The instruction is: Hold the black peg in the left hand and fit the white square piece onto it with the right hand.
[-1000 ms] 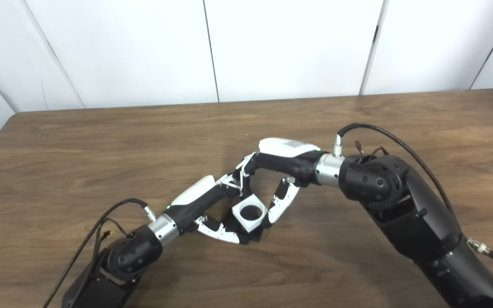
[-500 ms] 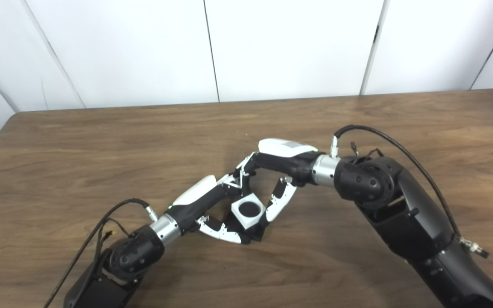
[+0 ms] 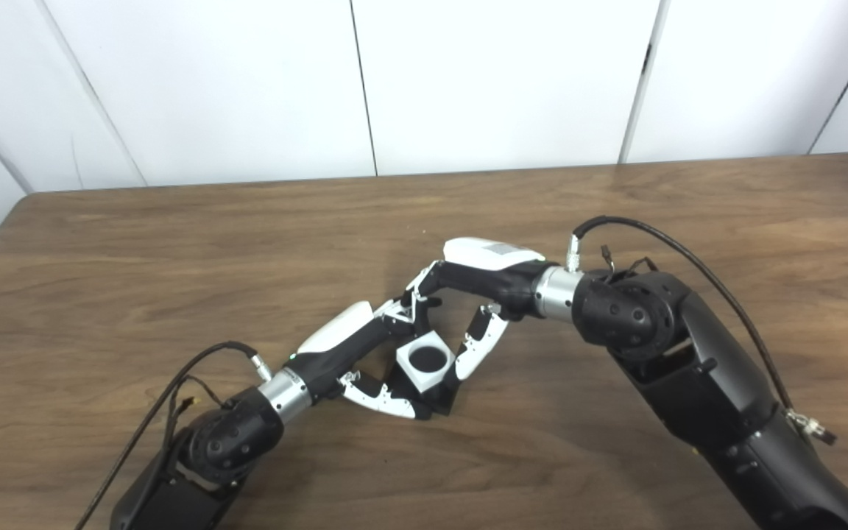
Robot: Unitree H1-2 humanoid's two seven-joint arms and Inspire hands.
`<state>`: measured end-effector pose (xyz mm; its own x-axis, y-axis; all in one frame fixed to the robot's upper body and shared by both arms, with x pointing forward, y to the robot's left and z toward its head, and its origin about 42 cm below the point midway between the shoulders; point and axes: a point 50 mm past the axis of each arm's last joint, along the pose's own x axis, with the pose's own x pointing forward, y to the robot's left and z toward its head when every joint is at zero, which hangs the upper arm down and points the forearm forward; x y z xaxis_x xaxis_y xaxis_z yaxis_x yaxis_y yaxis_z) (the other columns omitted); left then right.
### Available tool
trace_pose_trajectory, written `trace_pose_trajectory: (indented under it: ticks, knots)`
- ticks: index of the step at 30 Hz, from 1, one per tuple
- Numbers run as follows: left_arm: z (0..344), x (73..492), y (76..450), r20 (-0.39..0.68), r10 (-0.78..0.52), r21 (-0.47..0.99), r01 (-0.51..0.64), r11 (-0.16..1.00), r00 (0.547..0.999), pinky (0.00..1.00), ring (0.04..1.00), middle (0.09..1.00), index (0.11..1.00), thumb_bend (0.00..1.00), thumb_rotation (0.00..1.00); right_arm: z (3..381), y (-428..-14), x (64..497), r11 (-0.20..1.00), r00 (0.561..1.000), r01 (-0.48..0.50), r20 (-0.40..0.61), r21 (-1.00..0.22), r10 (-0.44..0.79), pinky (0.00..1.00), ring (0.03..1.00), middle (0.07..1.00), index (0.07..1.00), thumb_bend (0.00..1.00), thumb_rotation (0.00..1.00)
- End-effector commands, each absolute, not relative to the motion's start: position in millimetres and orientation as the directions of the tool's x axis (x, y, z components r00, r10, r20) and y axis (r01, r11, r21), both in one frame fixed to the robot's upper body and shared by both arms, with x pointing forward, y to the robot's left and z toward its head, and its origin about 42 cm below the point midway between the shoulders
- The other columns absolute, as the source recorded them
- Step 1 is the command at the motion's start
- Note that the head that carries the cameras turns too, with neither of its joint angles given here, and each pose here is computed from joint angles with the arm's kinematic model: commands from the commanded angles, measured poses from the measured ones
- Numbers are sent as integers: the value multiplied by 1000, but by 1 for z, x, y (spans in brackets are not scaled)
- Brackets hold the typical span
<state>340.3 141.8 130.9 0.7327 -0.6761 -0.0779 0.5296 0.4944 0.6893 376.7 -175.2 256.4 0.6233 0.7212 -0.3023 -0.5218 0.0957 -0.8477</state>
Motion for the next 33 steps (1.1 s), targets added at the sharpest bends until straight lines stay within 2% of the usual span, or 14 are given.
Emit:
trace_pose_trajectory:
  ticks: [1, 9, 10, 11, 14, 24, 33]
  knots:
    - [105, 330, 139, -237, -666, 673, 614, 412, 707, 1000, 1000, 1000, 491, 522, 71, 266, -170, 380, 76, 611, -488, -278, -870, 741, 859, 899, 821, 479, 516, 138]
    - [107, 330, 141, -239, -660, 674, 611, 415, 712, 1000, 1000, 1000, 491, 522, 71, 268, -177, 381, 9, 611, -487, -333, -873, 718, 853, 903, 849, 494, 521, 149]
    - [107, 330, 142, -238, -660, 674, 611, 416, 712, 1000, 1000, 1000, 491, 522, 71, 269, -178, 381, 0, 611, -489, -342, -872, 714, 856, 907, 865, 629, 735, 204]
    - [107, 330, 142, -238, -660, 673, 611, 416, 712, 1000, 1000, 1000, 491, 522, 71, 269, -179, 381, -7, 611, -493, -352, -870, 709, 860, 909, 876, 680, 807, 222]
    - [107, 331, 143, -242, -659, 672, 613, 415, 712, 1000, 1000, 1000, 491, 522, 72, 270, -181, 381, -18, 612, -503, -370, -864, 699, 869, 914, 893, 732, 865, 235]
    - [107, 332, 143, -244, -655, 672, 612, 417, 715, 1000, 1000, 1000, 491, 522, 71, 276, -192, 384, -16, 630, -507, -384, -862, 675, 865, 918, 908, 756, 879, 213]
    - [106, 333, 148, -246, -653, 673, 611, 416, 716, 1000, 1000, 1000, 491, 522, 72, 288, -208, 392, 38, 675, -488, -349, -872, 650, 843, 910, 905, 759, 872, 219]
